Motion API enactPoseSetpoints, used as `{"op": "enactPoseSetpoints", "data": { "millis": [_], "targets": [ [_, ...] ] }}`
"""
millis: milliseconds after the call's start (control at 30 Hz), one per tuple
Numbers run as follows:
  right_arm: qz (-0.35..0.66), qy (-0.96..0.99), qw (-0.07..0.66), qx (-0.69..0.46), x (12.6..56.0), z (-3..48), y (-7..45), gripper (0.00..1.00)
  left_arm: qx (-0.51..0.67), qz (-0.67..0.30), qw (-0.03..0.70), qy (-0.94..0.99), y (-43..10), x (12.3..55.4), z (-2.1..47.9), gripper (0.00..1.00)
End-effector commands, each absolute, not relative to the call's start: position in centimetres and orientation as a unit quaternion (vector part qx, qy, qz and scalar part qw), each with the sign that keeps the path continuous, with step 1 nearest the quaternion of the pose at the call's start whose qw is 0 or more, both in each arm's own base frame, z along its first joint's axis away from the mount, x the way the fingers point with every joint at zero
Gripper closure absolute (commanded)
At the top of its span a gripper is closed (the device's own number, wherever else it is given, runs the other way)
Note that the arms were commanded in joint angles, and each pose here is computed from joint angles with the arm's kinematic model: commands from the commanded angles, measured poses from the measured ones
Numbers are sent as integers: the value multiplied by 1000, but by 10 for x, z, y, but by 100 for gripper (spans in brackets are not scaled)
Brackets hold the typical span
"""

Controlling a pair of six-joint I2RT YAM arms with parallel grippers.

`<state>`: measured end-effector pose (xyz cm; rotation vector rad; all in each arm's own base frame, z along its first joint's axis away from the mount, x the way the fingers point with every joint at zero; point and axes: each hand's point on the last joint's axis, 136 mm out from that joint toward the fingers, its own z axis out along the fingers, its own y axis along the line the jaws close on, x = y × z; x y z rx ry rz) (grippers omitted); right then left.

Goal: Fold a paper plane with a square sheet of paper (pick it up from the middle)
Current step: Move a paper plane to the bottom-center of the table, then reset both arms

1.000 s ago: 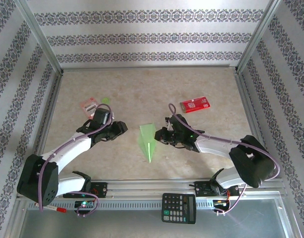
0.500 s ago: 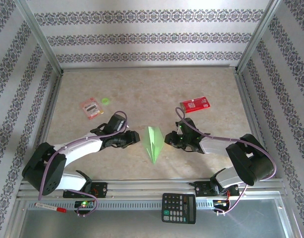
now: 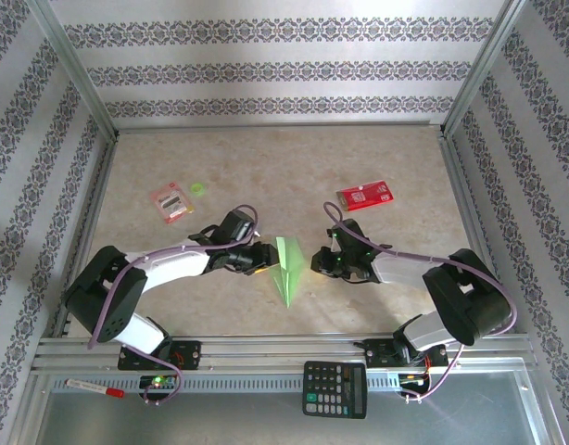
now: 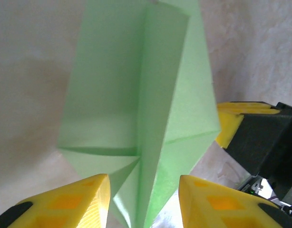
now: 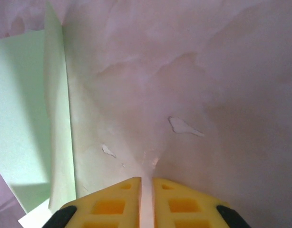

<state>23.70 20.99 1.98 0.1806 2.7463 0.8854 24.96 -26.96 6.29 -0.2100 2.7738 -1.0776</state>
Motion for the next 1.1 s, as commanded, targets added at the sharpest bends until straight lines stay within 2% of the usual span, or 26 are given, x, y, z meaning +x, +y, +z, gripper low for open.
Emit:
{"op": "enactPoseSetpoints", "data": {
  "millis": [0, 167, 300, 367, 433, 467, 500, 533, 700, 800, 867, 1033, 1067],
  "targets": [
    [278, 949, 148, 34, 235, 39, 200, 82, -57, -372, 98, 921, -276, 255, 77, 58],
    [209, 950, 230, -10, 244, 83, 175, 71, -65, -321, 177, 928, -226, 273, 94, 52],
    [59, 937, 343, -12, 272, 130, 118, 56, -90, -240, 285, 924, -152, 305, 127, 42],
    [-20, 918, 396, -1, 285, 151, 85, 38, -103, -171, 350, 915, -112, 316, 147, 30],
    [-97, 892, 441, 25, 298, 169, 51, 19, -121, -93, 415, 897, -73, 323, 168, 12],
    [-126, 880, 456, 42, 303, 173, 35, 13, -132, -60, 440, 886, -55, 325, 176, 4],
    [-148, 870, 466, 57, 307, 176, 22, 8, -138, -38, 458, 877, -43, 325, 181, 0],
    [-169, 863, 469, 78, 311, 174, 6, 2, -147, -11, 474, 868, -28, 326, 183, 0],
    [-207, 851, 468, 118, 333, 147, -41, 2, -163, 100, 491, 850, 27, 332, 167, 0],
    [-172, 849, 484, 122, 346, 128, -43, 2, -147, 148, 484, 850, 47, 339, 148, 0],
    [-144, 835, 519, 109, 354, 120, -37, 2, -123, 168, 494, 844, 52, 346, 134, 0],
    [-79, 827, 552, 73, 376, 122, -18, 2, -97, 141, 531, 830, 52, 367, 110, 0],
    [-73, 822, 560, 70, 379, 124, -17, 2, -95, 134, 519, 839, 51, 370, 106, 0]
  ]
}}
